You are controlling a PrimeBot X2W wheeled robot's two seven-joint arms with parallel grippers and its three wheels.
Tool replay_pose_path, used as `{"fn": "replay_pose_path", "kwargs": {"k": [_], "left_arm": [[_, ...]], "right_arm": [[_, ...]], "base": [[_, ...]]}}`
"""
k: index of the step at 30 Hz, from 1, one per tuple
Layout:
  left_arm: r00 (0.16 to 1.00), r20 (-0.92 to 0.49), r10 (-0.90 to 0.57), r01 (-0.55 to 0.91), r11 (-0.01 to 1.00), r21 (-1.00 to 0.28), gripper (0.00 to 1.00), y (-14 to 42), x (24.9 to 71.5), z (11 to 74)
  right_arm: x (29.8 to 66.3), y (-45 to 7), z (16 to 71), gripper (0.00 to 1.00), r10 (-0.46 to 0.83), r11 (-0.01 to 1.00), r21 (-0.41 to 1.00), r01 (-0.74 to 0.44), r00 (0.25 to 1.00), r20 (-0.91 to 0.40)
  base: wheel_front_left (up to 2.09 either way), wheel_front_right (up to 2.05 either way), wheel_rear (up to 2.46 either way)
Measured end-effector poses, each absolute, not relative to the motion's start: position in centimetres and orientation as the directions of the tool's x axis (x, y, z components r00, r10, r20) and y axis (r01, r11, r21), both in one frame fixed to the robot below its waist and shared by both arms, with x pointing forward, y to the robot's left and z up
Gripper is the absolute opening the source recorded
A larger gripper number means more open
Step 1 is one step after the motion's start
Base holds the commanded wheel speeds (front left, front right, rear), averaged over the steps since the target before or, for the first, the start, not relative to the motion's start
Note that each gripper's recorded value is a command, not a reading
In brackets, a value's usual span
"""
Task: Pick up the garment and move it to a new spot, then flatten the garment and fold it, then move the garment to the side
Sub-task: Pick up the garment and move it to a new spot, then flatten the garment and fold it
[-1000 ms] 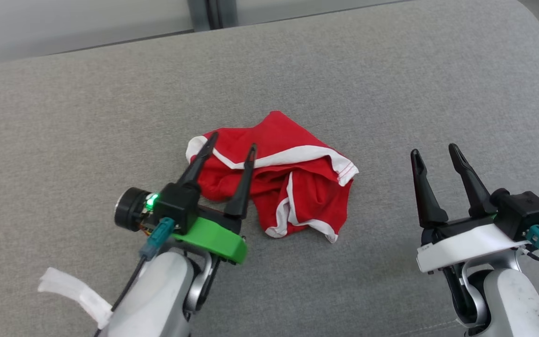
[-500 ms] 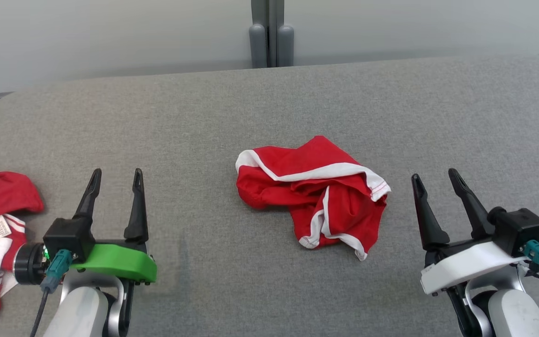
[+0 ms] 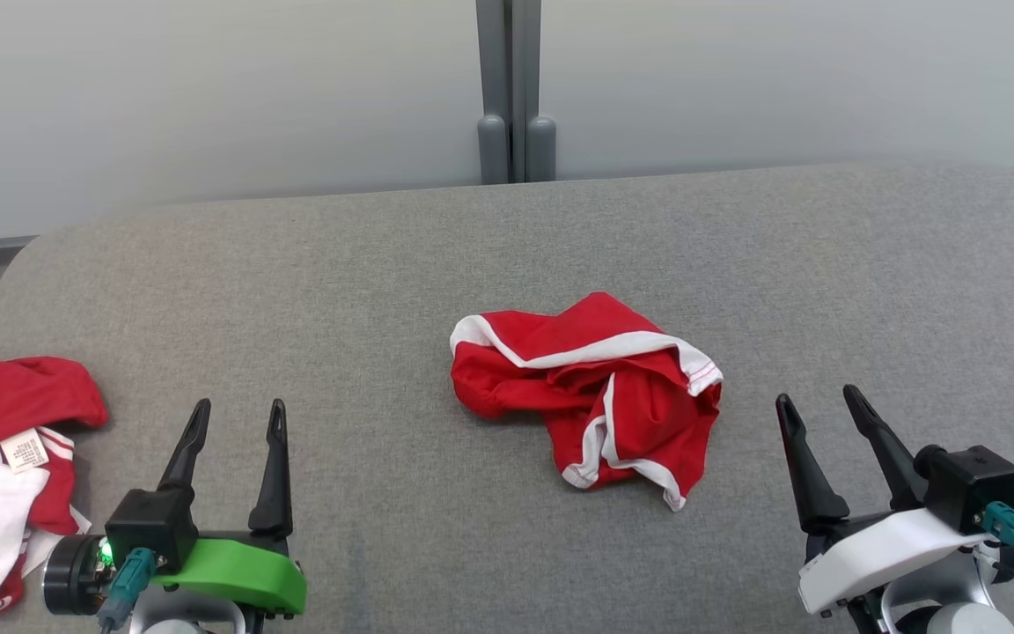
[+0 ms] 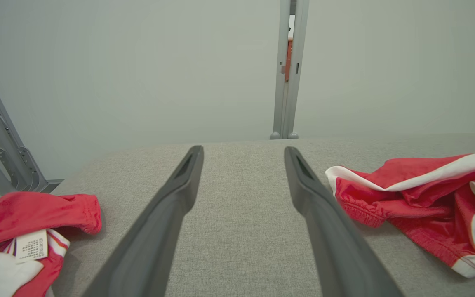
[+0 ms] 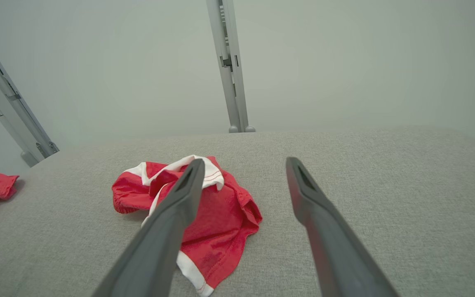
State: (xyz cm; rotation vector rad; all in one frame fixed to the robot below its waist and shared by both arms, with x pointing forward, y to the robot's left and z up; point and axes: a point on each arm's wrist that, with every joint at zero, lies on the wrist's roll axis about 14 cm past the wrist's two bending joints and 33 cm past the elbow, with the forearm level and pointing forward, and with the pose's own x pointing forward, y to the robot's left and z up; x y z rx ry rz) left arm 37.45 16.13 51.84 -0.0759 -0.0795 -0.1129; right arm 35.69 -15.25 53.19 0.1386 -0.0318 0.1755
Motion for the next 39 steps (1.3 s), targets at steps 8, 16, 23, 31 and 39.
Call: {"fn": "replay_pose_path", "kwargs": {"k": [8, 16, 23, 31, 39], "left_arm": [[0.991, 0.069, -0.119, 0.123, 0.990, -0.066, 1.00, 15.8, 37.1, 51.6], [0.991, 0.061, -0.118, 0.122, 0.991, -0.063, 1.00, 15.8, 37.0, 51.4], [0.991, 0.059, -0.118, 0.122, 0.991, -0.062, 1.00, 15.8, 37.1, 51.3], [0.985, 0.094, -0.143, 0.150, 0.986, -0.066, 1.00, 14.6, 39.5, 52.3], [0.989, 0.077, -0.127, 0.132, 0.988, -0.074, 1.00, 15.0, 41.4, 51.3]], "right_arm": [[35.2, -15.4, 53.6, 1.00, 0.163, 0.977, 0.131, -0.169, 0.985, 0.049], [35.3, -15.4, 53.6, 1.00, 0.165, 0.977, 0.128, -0.170, 0.985, 0.049], [35.7, -15.2, 53.3, 1.00, 0.175, 0.977, 0.121, -0.178, 0.984, 0.033], [38.6, -12.8, 52.2, 1.00, 0.268, 0.957, 0.113, -0.266, 0.963, -0.005], [41.7, -11.1, 48.6, 1.00, 0.323, 0.942, 0.133, -0.308, 0.940, -0.108]], "base": [[0.00, 0.00, 0.00], [0.00, 0.00, 0.00], [0.00, 0.00, 0.00], [0.00, 0.00, 0.00], [0.00, 0.00, 0.00]]}}
